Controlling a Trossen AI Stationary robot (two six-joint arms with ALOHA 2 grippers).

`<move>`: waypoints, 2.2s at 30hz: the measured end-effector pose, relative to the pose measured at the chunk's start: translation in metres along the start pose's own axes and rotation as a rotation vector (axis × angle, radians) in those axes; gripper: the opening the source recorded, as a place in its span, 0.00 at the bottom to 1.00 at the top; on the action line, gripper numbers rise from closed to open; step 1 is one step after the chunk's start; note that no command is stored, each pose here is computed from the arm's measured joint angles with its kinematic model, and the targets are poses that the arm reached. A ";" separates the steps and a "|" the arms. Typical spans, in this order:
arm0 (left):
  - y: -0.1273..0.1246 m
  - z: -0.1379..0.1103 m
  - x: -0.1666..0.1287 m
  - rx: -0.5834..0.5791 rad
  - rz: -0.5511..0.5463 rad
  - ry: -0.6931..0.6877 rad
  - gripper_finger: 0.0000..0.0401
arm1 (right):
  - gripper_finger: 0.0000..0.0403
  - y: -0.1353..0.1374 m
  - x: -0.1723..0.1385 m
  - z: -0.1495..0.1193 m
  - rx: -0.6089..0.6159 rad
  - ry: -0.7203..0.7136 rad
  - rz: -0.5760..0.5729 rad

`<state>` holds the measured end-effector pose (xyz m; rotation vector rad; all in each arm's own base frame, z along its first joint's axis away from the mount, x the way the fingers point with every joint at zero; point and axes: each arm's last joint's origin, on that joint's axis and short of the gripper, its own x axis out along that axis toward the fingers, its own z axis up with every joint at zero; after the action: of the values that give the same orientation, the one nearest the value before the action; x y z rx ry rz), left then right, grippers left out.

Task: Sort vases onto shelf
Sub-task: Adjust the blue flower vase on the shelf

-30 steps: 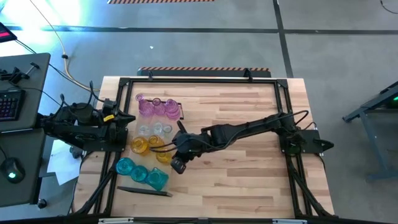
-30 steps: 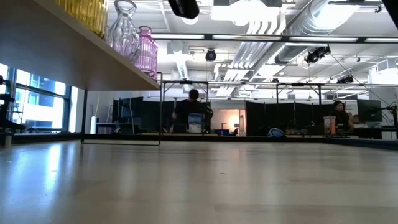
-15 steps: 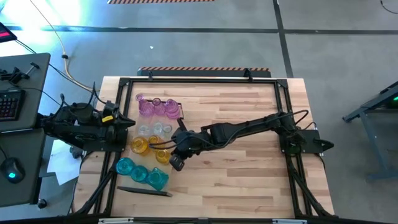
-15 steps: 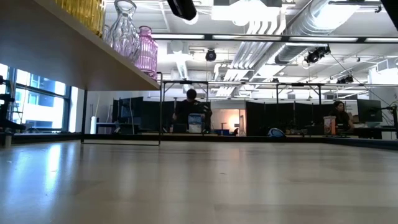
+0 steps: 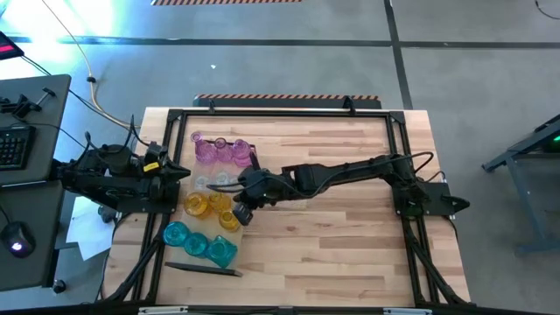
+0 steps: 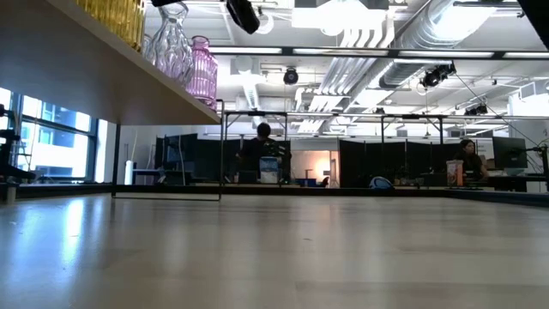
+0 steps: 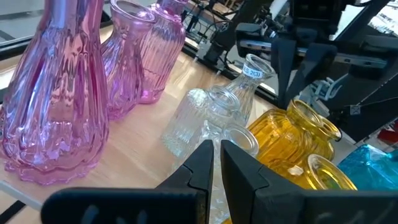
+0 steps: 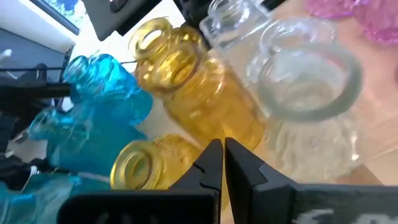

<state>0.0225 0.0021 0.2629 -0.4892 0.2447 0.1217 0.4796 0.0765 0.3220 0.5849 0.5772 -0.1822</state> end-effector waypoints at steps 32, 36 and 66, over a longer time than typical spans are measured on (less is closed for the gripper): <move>-0.053 0.061 0.014 0.262 -0.345 0.408 0.05 | 0.00 0.023 -0.041 -0.020 0.136 0.207 -0.162; -0.056 0.066 0.012 0.284 -0.328 0.473 0.05 | 0.00 0.035 -0.030 -0.047 0.224 0.217 -0.139; -0.062 0.063 0.057 0.374 -0.319 0.660 0.05 | 0.00 0.060 -0.014 -0.077 0.333 0.089 -0.014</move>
<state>0.1010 -0.0192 0.3294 -0.1748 0.8133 -0.4008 0.4511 0.1696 0.3052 0.9157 0.6422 -0.2690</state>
